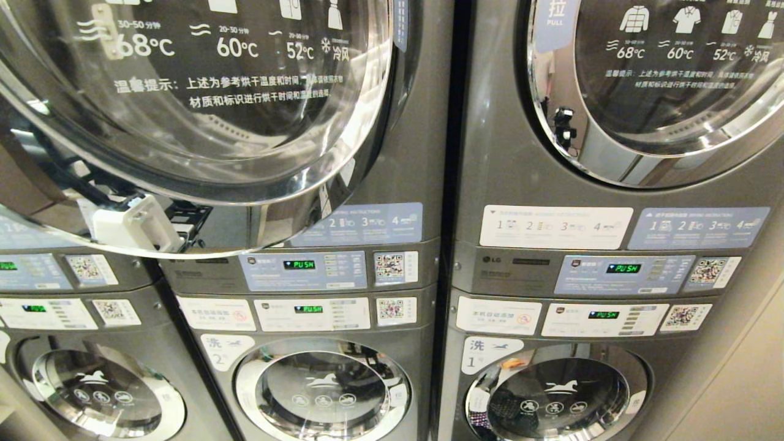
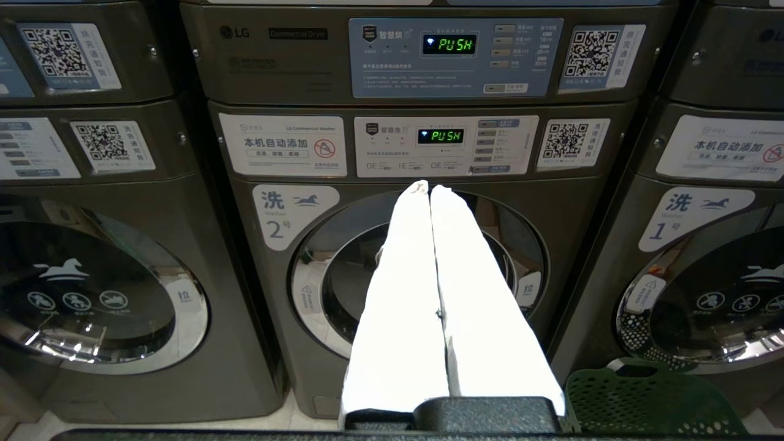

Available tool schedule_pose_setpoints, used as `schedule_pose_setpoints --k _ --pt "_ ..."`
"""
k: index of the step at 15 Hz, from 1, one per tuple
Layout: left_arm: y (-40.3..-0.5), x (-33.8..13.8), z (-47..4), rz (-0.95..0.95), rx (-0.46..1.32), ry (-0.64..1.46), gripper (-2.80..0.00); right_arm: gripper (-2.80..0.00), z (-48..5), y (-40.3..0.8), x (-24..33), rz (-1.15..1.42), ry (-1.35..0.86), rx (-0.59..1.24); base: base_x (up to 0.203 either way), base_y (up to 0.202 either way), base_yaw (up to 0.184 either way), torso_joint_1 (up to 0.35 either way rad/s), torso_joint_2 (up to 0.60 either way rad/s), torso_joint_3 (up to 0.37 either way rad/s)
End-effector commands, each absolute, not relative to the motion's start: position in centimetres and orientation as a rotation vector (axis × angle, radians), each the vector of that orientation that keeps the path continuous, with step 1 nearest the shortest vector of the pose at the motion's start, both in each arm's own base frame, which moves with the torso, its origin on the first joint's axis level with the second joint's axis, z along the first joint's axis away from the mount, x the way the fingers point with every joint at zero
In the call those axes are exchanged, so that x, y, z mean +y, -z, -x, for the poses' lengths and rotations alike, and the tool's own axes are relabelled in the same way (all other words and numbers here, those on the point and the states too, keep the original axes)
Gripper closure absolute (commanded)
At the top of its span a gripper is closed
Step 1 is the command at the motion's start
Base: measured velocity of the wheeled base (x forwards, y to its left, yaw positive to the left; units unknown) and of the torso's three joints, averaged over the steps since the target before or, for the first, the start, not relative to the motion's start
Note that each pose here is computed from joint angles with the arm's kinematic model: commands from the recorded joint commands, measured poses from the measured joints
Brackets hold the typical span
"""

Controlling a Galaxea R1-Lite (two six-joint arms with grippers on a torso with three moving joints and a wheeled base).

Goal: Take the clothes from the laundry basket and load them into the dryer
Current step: Open the dryer

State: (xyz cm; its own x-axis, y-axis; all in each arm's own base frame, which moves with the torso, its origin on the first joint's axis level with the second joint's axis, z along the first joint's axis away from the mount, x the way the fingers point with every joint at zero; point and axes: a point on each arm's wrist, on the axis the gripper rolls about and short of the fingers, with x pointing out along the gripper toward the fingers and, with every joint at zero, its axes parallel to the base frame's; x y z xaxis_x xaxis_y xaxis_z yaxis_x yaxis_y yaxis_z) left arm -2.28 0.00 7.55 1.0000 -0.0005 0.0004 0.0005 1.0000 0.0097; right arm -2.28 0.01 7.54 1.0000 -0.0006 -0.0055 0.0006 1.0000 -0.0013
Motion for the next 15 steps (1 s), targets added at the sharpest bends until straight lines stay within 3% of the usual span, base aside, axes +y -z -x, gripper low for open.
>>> schedule_pose_setpoints --k 1,5,10,15 --pt "-7.5 0.0 2.3 -0.020 0.000 0.003 0.00 0.00 2.3 -7.5 0.0 0.002 0.000 0.005 0.000 0.000 0.000 0.000 0.00 0.000" --pt "-14.1 -0.1 4.3 -0.037 -0.224 0.037 0.00 0.00 2.3 -7.5 0.0 -0.003 0.000 0.005 0.000 0.000 0.000 0.000 0.00 0.000" --pt "-23.8 0.2 1.0 0.074 -0.171 -0.080 0.00 0.00 2.3 -7.5 0.0 -0.003 0.000 0.005 0.000 0.000 0.000 0.000 0.00 0.000" --pt "-28.4 0.3 -3.6 0.123 -0.238 -0.143 0.00 0.00 2.3 -7.5 0.0 -0.005 0.000 0.005 0.000 0.000 0.000 0.000 0.00 0.000"
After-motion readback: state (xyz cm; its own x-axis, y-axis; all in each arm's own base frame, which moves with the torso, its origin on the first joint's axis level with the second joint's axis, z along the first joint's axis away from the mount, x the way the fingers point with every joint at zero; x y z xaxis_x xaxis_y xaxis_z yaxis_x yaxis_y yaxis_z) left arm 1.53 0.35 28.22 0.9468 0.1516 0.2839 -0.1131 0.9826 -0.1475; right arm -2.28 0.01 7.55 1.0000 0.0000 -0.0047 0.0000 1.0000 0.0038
